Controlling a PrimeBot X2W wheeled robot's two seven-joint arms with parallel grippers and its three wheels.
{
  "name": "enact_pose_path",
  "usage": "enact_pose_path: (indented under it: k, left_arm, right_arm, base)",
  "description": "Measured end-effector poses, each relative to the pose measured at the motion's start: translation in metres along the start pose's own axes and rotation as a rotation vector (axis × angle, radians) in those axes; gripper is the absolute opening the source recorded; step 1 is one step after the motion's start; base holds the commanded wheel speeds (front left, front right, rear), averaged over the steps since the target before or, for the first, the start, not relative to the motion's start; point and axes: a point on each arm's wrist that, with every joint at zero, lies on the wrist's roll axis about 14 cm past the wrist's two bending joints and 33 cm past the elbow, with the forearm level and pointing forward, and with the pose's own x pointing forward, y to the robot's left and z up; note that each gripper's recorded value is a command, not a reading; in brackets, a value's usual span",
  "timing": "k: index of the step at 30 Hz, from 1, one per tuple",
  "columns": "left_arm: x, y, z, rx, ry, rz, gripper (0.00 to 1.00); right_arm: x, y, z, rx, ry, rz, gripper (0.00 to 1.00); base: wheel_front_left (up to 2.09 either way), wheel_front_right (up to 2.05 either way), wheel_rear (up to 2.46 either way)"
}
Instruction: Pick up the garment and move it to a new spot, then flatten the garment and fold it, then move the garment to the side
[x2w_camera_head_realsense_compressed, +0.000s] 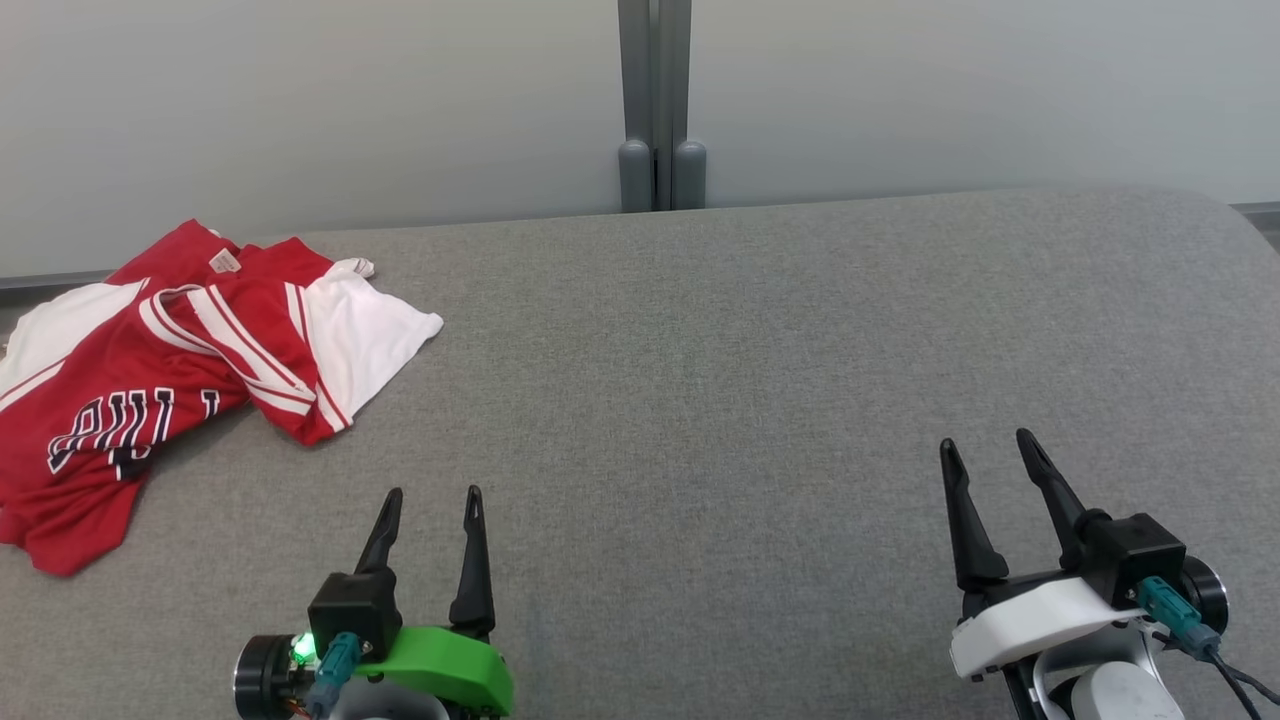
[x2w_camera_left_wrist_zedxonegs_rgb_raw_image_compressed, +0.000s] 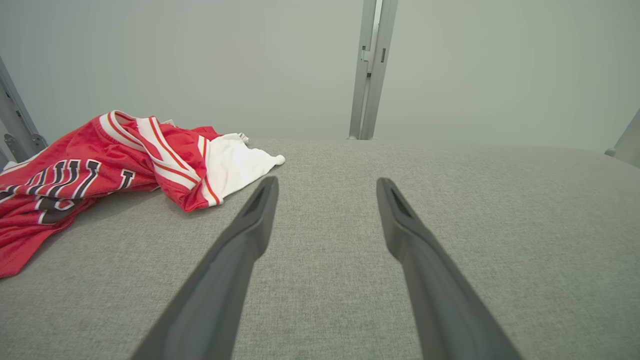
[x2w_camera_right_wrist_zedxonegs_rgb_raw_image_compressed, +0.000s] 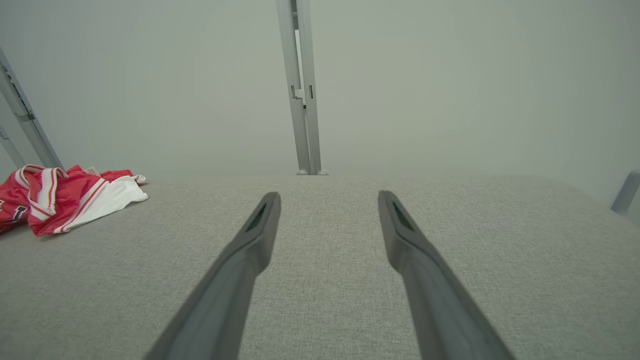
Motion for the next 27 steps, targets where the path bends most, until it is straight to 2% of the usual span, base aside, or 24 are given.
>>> enact_pose_path:
  k: [27]
  left_arm:
    - [-0.0028,0.0019,-0.0047,0.003,0.012,0.006,1.00]
  right_arm:
    - [-0.0030,0.0020,-0.0041,-0.007,0.011,0.006,1.00]
  base:
    - [0.00,0.00,0.00]
